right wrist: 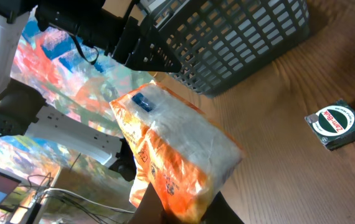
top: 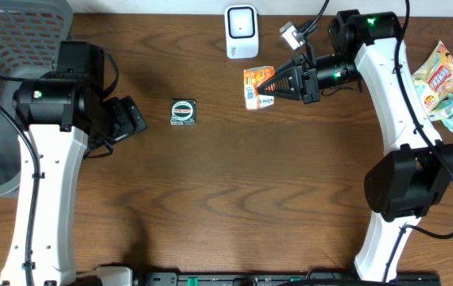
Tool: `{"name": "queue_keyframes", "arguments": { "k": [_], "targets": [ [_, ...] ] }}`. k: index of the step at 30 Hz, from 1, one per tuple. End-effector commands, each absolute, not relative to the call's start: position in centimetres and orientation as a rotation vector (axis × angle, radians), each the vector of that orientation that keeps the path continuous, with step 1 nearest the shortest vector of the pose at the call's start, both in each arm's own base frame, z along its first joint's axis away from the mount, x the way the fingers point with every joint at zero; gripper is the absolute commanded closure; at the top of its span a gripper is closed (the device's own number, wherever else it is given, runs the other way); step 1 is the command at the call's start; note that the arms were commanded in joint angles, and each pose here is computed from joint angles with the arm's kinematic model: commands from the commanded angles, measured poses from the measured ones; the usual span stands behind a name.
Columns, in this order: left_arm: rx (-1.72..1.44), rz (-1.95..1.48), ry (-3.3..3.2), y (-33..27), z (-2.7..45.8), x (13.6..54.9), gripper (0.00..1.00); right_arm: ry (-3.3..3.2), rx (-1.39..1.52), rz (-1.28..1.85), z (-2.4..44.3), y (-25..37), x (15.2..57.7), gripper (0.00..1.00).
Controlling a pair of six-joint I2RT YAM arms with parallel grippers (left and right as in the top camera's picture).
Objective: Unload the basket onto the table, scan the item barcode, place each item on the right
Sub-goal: 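Hold the orange box up near the scanner's right side, then raise the orange box up to the white scanner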
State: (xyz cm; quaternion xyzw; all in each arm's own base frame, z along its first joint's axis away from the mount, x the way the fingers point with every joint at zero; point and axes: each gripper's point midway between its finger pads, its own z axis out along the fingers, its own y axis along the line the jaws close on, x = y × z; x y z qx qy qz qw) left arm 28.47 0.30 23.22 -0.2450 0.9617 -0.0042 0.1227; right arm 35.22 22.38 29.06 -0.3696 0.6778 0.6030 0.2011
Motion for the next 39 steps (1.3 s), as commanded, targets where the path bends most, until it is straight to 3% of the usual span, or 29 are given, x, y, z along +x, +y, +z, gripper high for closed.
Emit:
{"name": "queue_keyframes", "arguments": {
  "k": [1,24,27,30,35,39],
  "targets": [
    [-0.731,-0.001,2.811,0.4,23.1,28.4,0.03,1.850,-1.043,1.684,29.6,22.5,35.2,0.99],
    [-0.731,-0.001,2.811,0.4,23.1,28.4,0.02,1.984,-1.091,1.563,27.3,22.7,36.3,0.98],
    [-0.732,-0.001,2.811,0.4,23.1,28.4,0.02,2.215,-1.034,1.368,24.4,22.5,38.5,0.99],
    [-0.731,-0.001,2.811,0.4,23.1,28.4,0.02,2.503,-0.777,1.039,21.1,21.3,42.4,0.99],
    [-0.732,-0.001,2.811,0.4,23.1,28.4,0.02,2.642,-0.497,0.163,17.7,15.2,48.3,0.98],
    [-0.732,-0.001,2.811,0.4,23.1,28.4,0.02,2.654,-0.492,-0.178,16.0,13.4,48.9,0.99]
  ]
}}
